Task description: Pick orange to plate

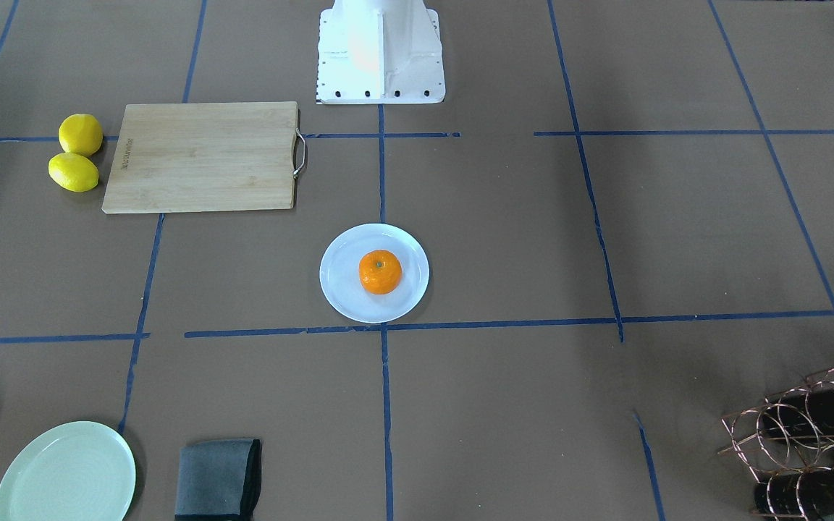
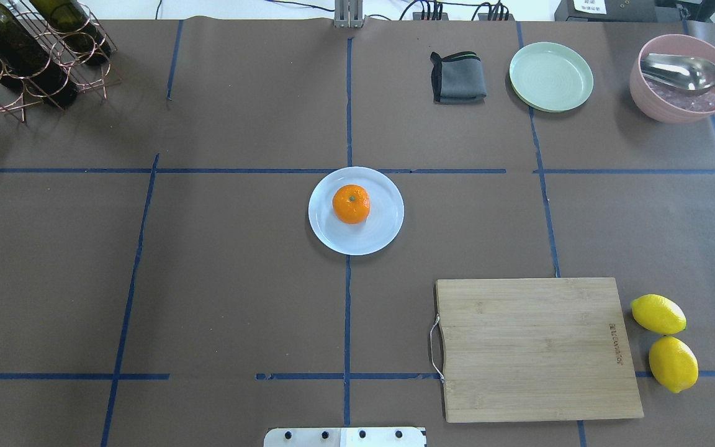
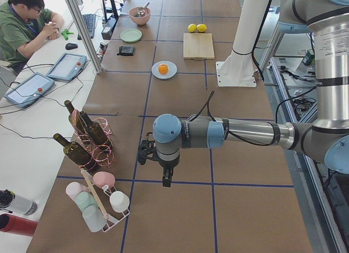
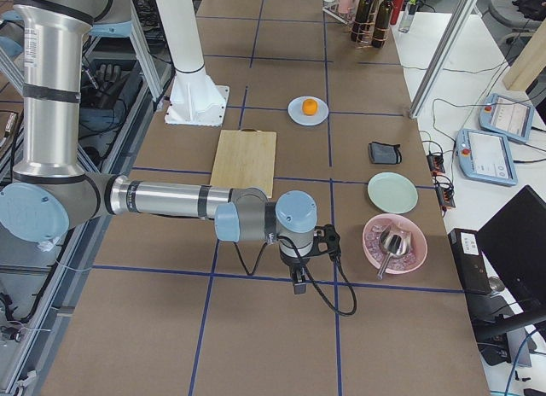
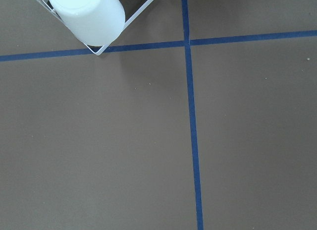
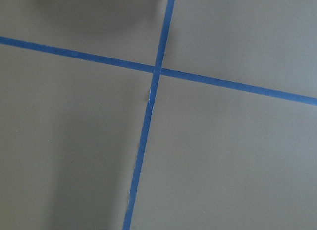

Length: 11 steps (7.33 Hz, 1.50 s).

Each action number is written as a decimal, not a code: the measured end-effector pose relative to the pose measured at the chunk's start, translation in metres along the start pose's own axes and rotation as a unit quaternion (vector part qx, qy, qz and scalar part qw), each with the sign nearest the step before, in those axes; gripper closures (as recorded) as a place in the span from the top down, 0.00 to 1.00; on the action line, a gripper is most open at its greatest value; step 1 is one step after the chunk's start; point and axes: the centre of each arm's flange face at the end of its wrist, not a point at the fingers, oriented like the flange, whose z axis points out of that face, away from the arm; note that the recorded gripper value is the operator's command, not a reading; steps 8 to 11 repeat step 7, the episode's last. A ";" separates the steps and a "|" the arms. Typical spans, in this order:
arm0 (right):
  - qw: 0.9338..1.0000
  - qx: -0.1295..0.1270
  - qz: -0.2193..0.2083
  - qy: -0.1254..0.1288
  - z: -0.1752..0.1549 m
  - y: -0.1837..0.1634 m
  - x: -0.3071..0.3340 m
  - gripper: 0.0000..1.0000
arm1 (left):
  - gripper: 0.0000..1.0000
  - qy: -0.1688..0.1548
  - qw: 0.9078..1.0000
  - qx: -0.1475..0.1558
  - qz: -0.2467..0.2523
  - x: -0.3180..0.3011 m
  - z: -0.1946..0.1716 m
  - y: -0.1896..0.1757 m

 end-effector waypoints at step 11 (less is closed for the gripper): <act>1.000 -0.004 0.002 0.000 0.005 0.002 0.004 1.00 | 1.00 0.000 1.000 -0.001 0.001 0.001 0.001 0.001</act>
